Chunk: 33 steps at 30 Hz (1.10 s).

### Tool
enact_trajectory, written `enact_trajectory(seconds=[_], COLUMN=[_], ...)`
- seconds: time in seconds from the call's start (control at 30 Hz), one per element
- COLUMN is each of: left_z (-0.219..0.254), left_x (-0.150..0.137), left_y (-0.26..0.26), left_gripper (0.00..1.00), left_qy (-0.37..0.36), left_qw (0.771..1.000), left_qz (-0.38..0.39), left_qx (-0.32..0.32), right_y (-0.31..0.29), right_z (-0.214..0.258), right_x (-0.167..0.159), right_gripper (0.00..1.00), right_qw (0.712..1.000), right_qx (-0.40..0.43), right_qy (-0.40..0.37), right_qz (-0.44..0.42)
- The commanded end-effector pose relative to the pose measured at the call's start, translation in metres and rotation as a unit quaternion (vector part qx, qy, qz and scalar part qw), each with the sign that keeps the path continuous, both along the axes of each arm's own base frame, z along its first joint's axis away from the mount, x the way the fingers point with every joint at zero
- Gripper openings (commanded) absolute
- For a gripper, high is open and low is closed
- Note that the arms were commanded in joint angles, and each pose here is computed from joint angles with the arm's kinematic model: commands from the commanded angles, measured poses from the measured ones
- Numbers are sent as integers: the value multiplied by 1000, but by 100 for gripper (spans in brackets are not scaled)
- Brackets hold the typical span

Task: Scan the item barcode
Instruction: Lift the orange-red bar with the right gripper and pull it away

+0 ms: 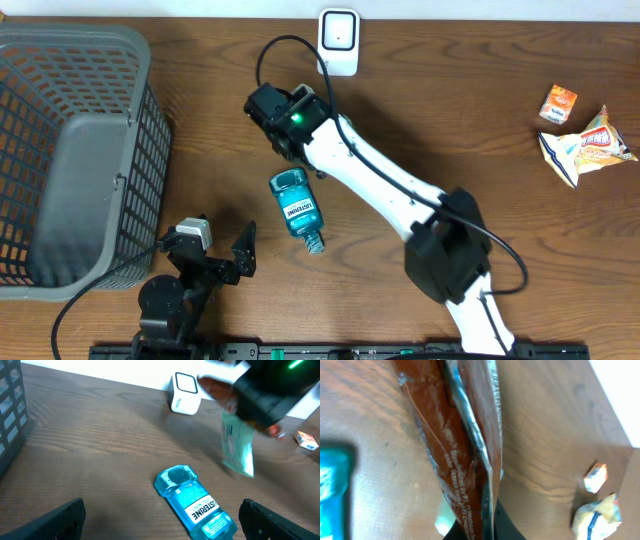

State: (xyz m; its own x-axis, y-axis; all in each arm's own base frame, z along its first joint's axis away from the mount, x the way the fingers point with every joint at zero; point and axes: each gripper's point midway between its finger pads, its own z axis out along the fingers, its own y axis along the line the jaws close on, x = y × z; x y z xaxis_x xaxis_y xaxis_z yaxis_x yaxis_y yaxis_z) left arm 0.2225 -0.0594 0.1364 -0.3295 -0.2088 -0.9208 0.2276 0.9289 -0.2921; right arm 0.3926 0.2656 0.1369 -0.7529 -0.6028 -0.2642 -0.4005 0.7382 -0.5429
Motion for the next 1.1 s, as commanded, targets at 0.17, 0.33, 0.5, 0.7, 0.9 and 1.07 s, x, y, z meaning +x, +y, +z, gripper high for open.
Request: enact_trajectory(seconds=[0.17, 0.33, 0.5, 0.7, 0.9, 1.07], left_z=[-11, -11, -11, -11, -11, -11], left_x=[-2, -2, -2, -2, -2, -2], left_y=[-1, -1, -1, -1, -1, -1], left_gripper=[98, 98, 98, 98, 98, 98], left_qy=[16, 16, 16, 16, 16, 16], left_qw=[1000, 1000, 1000, 1000, 1000, 1000], left_qz=[-5, -5, -5, -5, -5, -5], left_qx=[-1, -1, -1, -1, -1, -1], right_y=[-3, -8, -14, 0, 21, 24], right_z=[69, 69, 85, 98, 141, 192], right_x=[-24, -27, -19, -29, -48, -86], right_gripper=[1, 1, 1, 1, 1, 1], right_qw=[997, 997, 989, 956, 944, 923], right_qx=[-24, -35, -103, -197, -156, -77], right_qy=[-26, -20, -57, -32, -69, -87], right_qz=[68, 68, 90, 215, 284, 366])
